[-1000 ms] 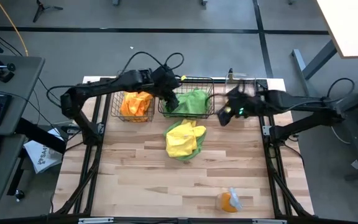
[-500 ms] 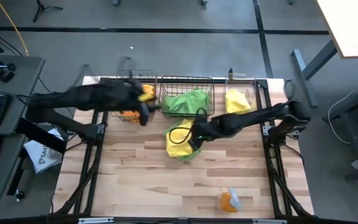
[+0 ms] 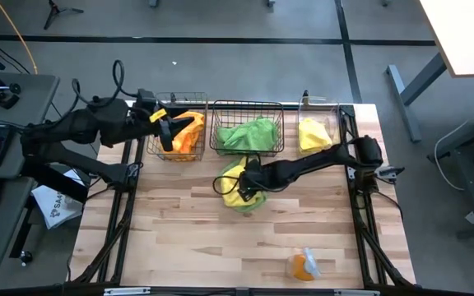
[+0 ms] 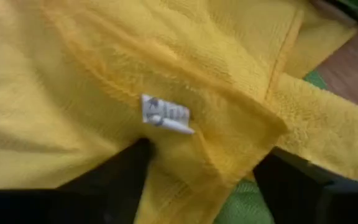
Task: Sort microfiber towel by color & place in baskets
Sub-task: Put the yellow microfiber towel into the transparent bin
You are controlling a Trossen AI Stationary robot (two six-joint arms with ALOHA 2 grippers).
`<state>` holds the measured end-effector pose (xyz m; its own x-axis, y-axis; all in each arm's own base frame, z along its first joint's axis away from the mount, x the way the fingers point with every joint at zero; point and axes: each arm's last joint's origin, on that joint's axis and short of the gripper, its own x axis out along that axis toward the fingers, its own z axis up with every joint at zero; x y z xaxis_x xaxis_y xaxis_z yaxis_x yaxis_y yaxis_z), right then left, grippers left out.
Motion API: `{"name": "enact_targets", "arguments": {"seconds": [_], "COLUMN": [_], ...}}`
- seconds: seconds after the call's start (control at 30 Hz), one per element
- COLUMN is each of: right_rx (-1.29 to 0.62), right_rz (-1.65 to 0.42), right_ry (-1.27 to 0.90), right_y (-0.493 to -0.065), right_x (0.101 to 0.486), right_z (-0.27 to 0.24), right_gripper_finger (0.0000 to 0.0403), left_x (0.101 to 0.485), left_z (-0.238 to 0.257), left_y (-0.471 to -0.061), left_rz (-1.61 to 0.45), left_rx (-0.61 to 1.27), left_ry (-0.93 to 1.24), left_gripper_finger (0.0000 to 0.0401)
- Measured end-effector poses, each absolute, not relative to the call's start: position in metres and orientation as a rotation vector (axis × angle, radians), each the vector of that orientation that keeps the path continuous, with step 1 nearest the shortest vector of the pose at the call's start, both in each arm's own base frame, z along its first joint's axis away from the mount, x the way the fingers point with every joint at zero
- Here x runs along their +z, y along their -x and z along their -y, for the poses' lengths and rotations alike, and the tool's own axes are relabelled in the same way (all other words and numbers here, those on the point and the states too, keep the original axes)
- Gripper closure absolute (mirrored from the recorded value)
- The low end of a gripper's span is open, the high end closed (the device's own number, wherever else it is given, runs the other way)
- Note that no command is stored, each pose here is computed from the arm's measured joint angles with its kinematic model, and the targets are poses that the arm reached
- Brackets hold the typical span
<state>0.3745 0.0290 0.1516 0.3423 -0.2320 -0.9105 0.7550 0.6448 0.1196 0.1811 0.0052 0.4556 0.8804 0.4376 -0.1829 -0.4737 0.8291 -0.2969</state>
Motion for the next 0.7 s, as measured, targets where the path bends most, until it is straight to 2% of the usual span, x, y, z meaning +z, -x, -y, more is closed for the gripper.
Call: {"name": "enact_targets", "arguments": {"seconds": [0.07, 0.13, 0.17, 0.2, 0.3, 0.43, 0.57, 0.7], "right_rx": [-0.7, -0.706, -0.697, -0.686, -0.68, -0.729, -0.889, -1.053], "right_rz": [-1.034, -0.998, -0.969, -0.939, -0.854, -0.69, -0.5, -0.288], "right_ry": [-0.561, -0.538, -0.515, -0.491, -0.481, -0.453, -0.465, -0.482], "right_y": [-0.369, -0.36, -0.355, -0.349, -0.324, -0.276, -0.213, -0.157], "right_x": [0.161, 0.181, 0.195, 0.209, 0.253, 0.312, 0.357, 0.385], "right_z": [-0.034, -0.039, -0.04, -0.042, -0.039, -0.028, -0.008, 0.014], "right_gripper_finger": [0.022, 0.0324, 0.0362, 0.0379, 0.037, 0.0396, 0.0398, 0.04], "left_x": [0.459, 0.469, 0.476, 0.483, 0.499, 0.503, 0.501, 0.499], "left_z": [-0.004, -0.003, -0.002, -0.001, -0.001, -0.002, -0.003, -0.003], "left_y": [-0.183, -0.182, -0.179, -0.177, -0.165, -0.157, -0.16, -0.168], "left_rz": [-0.074, 0.015, 0.058, 0.103, 0.211, 0.24, 0.233, 0.215], "left_rx": [0.445, 0.36, 0.313, 0.279, 0.241, 0.247, 0.281, 0.307], "left_ry": [0.381, 0.424, 0.43, 0.424, 0.382, 0.369, 0.362, 0.343], "left_gripper_finger": [0.0204, 0.0204, 0.0204, 0.0204, 0.0204, 0.0204, 0.0204, 0.0204]}}
